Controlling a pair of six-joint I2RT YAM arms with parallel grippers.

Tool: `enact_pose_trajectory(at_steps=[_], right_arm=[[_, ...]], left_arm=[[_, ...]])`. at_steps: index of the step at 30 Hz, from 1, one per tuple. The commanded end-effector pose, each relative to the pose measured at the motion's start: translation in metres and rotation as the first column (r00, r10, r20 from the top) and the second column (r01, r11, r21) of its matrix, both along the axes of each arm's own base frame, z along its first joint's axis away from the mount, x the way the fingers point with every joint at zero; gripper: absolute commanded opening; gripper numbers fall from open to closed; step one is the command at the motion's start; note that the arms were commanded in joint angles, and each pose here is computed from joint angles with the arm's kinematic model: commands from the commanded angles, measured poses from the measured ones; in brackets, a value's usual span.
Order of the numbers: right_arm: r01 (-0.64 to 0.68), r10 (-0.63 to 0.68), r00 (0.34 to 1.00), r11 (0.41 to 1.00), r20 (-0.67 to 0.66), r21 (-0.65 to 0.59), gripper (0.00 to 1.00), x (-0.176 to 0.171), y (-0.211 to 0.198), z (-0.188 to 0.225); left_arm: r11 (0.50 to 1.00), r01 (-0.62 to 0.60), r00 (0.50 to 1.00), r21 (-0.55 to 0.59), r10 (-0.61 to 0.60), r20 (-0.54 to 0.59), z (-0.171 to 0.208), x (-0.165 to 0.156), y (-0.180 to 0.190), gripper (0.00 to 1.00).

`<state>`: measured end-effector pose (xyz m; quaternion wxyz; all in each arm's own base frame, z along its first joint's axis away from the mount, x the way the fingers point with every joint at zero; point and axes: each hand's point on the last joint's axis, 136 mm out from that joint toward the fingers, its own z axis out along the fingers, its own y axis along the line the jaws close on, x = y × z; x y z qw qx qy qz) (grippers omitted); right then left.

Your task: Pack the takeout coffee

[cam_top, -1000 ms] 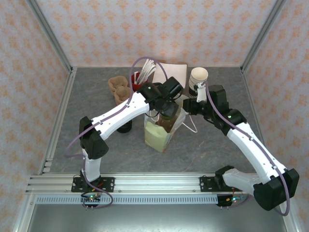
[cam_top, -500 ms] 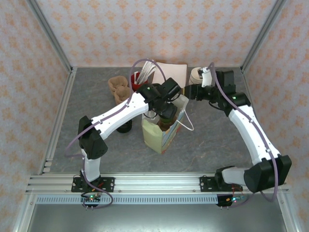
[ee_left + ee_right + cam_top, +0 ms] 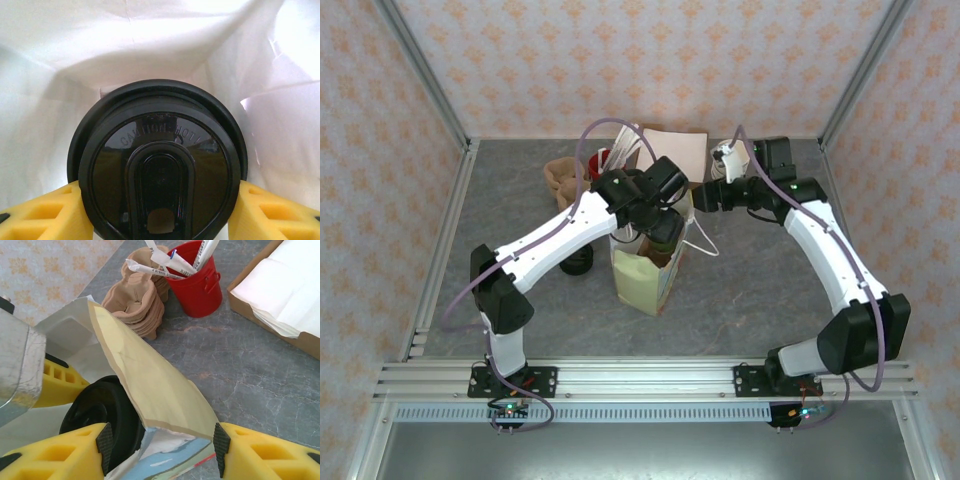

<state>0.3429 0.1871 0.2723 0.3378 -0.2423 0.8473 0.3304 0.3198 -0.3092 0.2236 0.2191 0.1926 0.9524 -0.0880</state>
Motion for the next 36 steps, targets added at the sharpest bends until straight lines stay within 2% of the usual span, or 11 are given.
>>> enact_pose_trajectory(at_steps=[1, 9, 13, 17, 22, 24, 28, 36], right_arm=[[-0.057, 0.056, 0.997, 0.998, 0.046, 0.019, 0.58, 0.004, 0.007, 0.014], [-0.120, 0.120, 0.993, 0.992, -0.013, 0.039, 0.61, 0.014, 0.023, 0.013], [-0.152, 0.153, 0.988, 0.988, -0.034, 0.037, 0.57, 0.007, 0.031, 0.010], [-0.174, 0.175, 0.984, 0.984, -0.037, 0.031, 0.44, 0.003, 0.035, 0.006], [-0.184, 0.185, 0.983, 0.983, -0.011, 0.025, 0.14, 0.005, 0.036, 0.013], [-0.192, 0.192, 0.981, 0.981, 0.006, 0.022, 0.05, 0.005, 0.036, 0.018], [-0.223, 0.221, 0.973, 0.975, 0.061, 0.022, 0.00, 0.000, 0.040, 0.032], [-0.223, 0.223, 0.962, 0.975, 0.155, -0.013, 0.00, -0.015, 0.050, 0.046]], left_arm=[[0.999, -0.010, 1.000, -0.033, 0.011, 0.019, 0.013, -0.001, 0.007, 0.54], [0.999, -0.028, 0.999, -0.032, 0.029, 0.031, 0.015, 0.001, 0.012, 0.54], [0.999, -0.043, 0.998, -0.033, 0.044, 0.037, 0.016, 0.002, 0.016, 0.54], [0.998, -0.055, 0.998, -0.034, 0.056, 0.038, 0.017, 0.002, 0.023, 0.54], [0.998, -0.060, 0.997, -0.032, 0.061, 0.043, 0.018, -0.001, 0.027, 0.54], [0.997, -0.062, 0.997, -0.034, 0.064, 0.047, 0.019, -0.001, 0.028, 0.54], [0.997, -0.059, 0.996, -0.045, 0.062, 0.057, 0.021, -0.003, 0.029, 0.54], [0.996, -0.074, 0.991, -0.040, 0.078, 0.107, 0.029, -0.001, 0.034, 0.53]])
